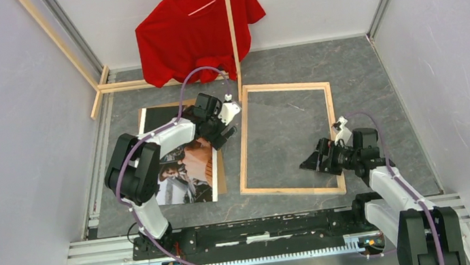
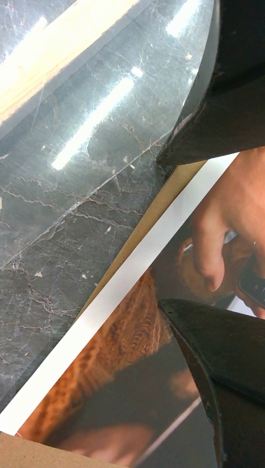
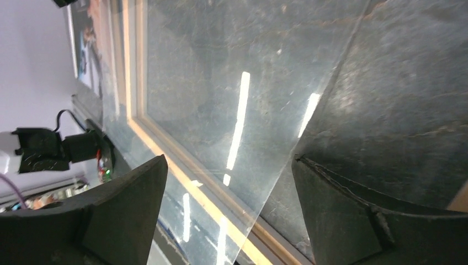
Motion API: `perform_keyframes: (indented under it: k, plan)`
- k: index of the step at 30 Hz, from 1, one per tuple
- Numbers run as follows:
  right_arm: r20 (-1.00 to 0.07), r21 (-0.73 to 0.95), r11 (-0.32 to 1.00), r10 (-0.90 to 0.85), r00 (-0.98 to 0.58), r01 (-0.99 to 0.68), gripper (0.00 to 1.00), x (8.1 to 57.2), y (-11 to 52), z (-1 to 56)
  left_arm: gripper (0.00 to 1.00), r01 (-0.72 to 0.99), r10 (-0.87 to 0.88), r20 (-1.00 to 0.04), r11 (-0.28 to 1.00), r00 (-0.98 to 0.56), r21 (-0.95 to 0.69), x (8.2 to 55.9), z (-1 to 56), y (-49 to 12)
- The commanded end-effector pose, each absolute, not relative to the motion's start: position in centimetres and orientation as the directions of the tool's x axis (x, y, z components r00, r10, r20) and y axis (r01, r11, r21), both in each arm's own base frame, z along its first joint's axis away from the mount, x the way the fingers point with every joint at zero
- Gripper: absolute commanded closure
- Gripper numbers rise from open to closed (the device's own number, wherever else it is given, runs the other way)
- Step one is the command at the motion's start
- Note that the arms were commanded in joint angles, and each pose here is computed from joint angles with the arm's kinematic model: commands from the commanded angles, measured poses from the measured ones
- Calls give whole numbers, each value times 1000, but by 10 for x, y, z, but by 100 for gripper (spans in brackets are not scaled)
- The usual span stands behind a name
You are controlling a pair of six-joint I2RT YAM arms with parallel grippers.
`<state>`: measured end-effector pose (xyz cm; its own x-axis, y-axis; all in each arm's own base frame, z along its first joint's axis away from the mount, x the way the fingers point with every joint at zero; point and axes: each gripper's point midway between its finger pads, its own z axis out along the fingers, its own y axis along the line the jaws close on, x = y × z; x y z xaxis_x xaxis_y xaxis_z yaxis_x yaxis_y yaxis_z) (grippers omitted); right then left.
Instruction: Put the photo into the frame
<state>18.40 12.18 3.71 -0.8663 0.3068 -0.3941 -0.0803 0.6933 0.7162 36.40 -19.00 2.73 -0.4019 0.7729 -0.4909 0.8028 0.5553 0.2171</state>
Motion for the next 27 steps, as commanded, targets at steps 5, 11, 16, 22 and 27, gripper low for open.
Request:
perform_keyframes:
  k: [5,11,16,22,27]
  plan:
    - [-8,707,667,340,-940,235,13,91,128,-21,4,796,746,-512,578,-425,182,355,26,-201]
    - [-30,752,622,364,-931,219,20,109,134,-10,4,796,745,-514,578,-425,179,355,25,-206]
    - [-115,832,533,433,-894,151,20,147,142,13,4,802,744,-507,577,-436,156,351,21,-207]
    - [-216,904,424,555,-804,49,19,177,146,39,4,808,750,-495,570,-439,148,347,19,-206]
    - [-299,906,423,620,-726,-12,19,198,138,56,4,807,752,-493,570,-437,153,349,21,-205]
